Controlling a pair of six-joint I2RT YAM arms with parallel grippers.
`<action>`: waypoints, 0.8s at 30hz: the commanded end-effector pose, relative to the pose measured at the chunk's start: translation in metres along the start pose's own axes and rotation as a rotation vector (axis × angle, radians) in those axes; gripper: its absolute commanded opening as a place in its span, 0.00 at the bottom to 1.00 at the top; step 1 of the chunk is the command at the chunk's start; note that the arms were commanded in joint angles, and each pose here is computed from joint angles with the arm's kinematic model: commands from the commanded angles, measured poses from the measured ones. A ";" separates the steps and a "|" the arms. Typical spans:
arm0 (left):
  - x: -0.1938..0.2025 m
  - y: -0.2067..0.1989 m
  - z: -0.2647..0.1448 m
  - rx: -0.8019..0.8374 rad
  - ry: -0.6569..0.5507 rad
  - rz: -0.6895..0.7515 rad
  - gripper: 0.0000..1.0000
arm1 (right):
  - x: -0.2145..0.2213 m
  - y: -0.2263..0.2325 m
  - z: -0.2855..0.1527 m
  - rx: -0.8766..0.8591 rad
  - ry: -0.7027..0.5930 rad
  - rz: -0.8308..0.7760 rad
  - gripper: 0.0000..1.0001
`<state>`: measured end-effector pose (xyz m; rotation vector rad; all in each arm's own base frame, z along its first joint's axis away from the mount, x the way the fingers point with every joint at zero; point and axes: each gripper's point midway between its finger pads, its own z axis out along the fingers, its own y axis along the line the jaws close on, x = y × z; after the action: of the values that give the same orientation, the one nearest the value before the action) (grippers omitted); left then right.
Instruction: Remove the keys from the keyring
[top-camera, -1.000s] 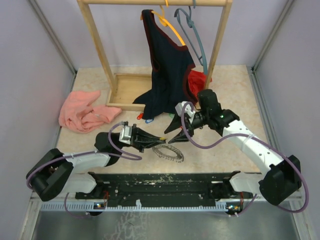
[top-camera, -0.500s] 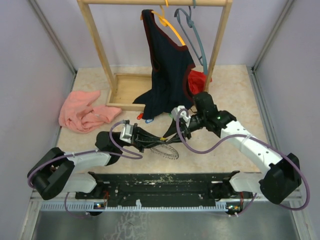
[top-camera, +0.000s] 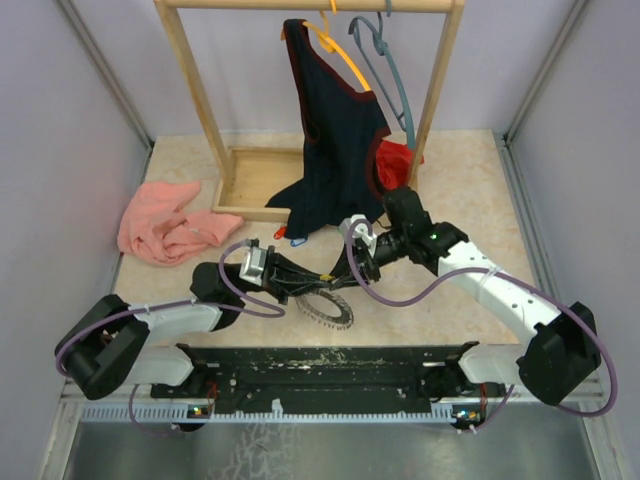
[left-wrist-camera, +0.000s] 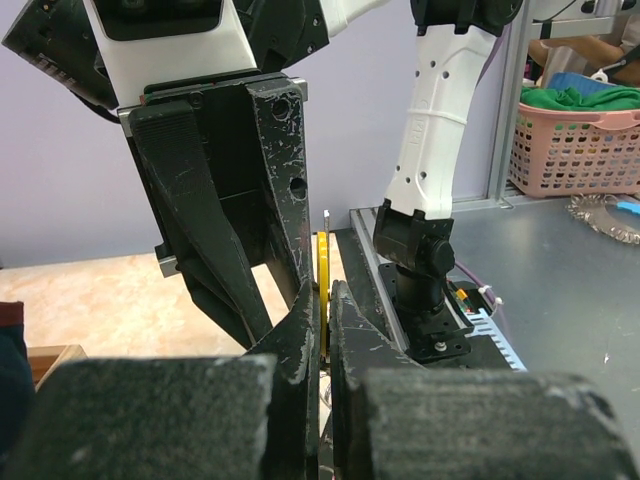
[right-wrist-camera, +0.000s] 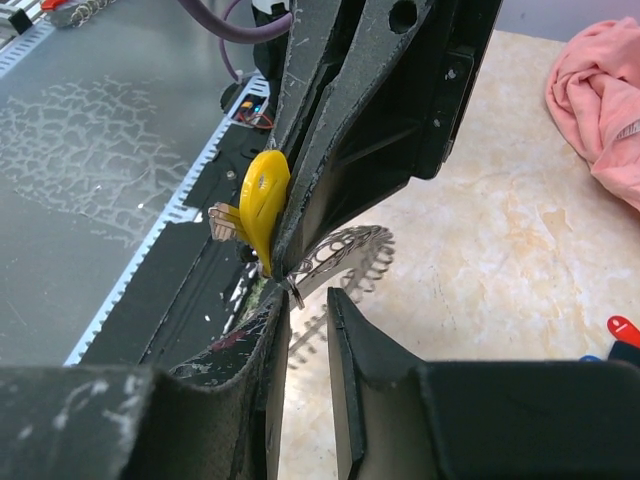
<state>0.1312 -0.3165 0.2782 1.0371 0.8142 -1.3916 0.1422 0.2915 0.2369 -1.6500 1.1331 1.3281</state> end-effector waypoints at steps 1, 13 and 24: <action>-0.037 -0.008 0.004 0.049 -0.121 0.147 0.00 | -0.007 0.003 0.005 -0.033 -0.019 -0.048 0.22; -0.040 -0.007 0.002 0.040 -0.130 0.149 0.00 | -0.006 0.006 0.009 -0.049 -0.016 -0.045 0.07; -0.044 -0.014 -0.008 0.041 -0.138 0.169 0.00 | -0.020 0.010 0.007 -0.062 -0.037 -0.027 0.00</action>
<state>0.1344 -0.3122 0.2749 1.0264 0.8411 -1.3962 0.1345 0.2934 0.2336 -1.6767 1.1254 1.3381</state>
